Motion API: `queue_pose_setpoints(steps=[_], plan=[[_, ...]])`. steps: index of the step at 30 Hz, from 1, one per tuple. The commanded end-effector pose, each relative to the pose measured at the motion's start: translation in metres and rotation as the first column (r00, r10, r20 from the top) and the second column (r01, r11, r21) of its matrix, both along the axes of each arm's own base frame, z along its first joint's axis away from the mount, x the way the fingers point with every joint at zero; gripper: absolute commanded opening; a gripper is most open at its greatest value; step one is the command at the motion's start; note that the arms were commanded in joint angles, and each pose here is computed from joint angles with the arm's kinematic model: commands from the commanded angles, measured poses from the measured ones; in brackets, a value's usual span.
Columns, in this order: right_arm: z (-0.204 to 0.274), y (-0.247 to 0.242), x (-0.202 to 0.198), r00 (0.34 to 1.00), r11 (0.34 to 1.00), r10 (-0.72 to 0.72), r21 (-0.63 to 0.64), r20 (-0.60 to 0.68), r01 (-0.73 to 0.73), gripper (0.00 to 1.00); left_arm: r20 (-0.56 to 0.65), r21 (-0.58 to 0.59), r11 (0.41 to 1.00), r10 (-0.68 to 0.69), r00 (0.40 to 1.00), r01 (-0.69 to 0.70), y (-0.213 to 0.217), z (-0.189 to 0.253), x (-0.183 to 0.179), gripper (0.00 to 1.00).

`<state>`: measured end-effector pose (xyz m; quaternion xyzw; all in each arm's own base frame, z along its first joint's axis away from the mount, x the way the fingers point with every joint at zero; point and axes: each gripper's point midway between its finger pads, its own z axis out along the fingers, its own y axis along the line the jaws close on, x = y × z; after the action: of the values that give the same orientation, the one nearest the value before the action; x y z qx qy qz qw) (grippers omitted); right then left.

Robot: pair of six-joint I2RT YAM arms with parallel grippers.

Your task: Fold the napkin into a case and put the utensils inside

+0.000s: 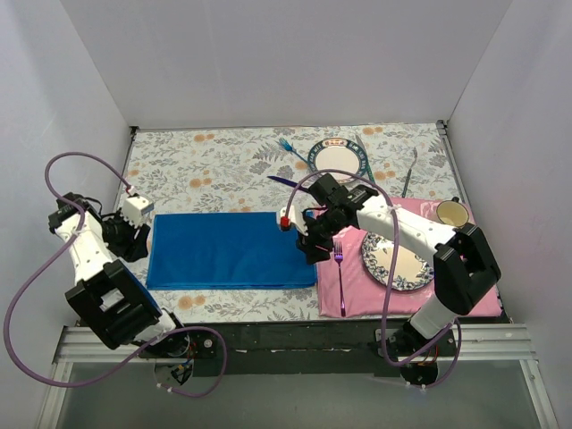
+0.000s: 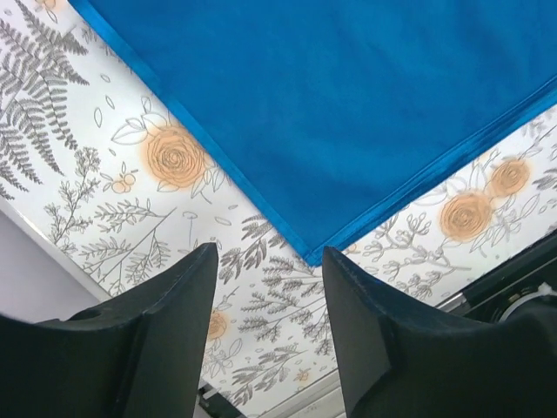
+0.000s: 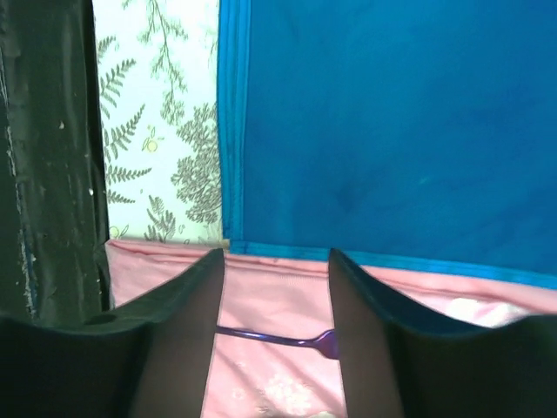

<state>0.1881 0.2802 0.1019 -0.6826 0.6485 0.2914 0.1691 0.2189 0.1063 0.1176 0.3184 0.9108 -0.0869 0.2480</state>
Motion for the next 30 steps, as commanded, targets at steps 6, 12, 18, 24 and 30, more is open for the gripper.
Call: queue_pose_setpoints(steps=[6, 12, 18, 24, 30], plan=[[-0.012, 0.022, 0.015, 0.998, 0.999, -0.039, -0.005, -0.048, 0.039, 0.35, -0.011, -0.133, 0.972, 0.196, 0.981, -0.195, -0.029, -0.02, 0.006, 0.49], [-0.045, 0.021, 0.016, 0.997, 0.998, -0.007, -0.07, -0.08, 0.001, 0.29, -0.092, -0.055, 0.962, 0.262, 0.961, -0.267, -0.036, -0.06, -0.011, 0.42], [-0.067, 0.014, 0.008, 0.995, 0.992, 0.027, -0.121, -0.099, -0.039, 0.27, -0.137, 0.042, 0.95, 0.314, 0.94, -0.311, -0.026, -0.083, -0.024, 0.35], [-0.078, 0.012, -0.006, 0.989, 0.986, 0.048, -0.152, -0.139, -0.069, 0.27, -0.161, 0.125, 0.925, 0.376, 0.912, -0.359, -0.009, -0.102, -0.026, 0.29], [-0.073, 0.024, -0.034, 0.97, 0.981, 0.13, -0.118, -0.208, -0.157, 0.27, -0.145, 0.138, 0.89, 0.453, 0.88, -0.436, 0.019, -0.099, 0.018, 0.27]])
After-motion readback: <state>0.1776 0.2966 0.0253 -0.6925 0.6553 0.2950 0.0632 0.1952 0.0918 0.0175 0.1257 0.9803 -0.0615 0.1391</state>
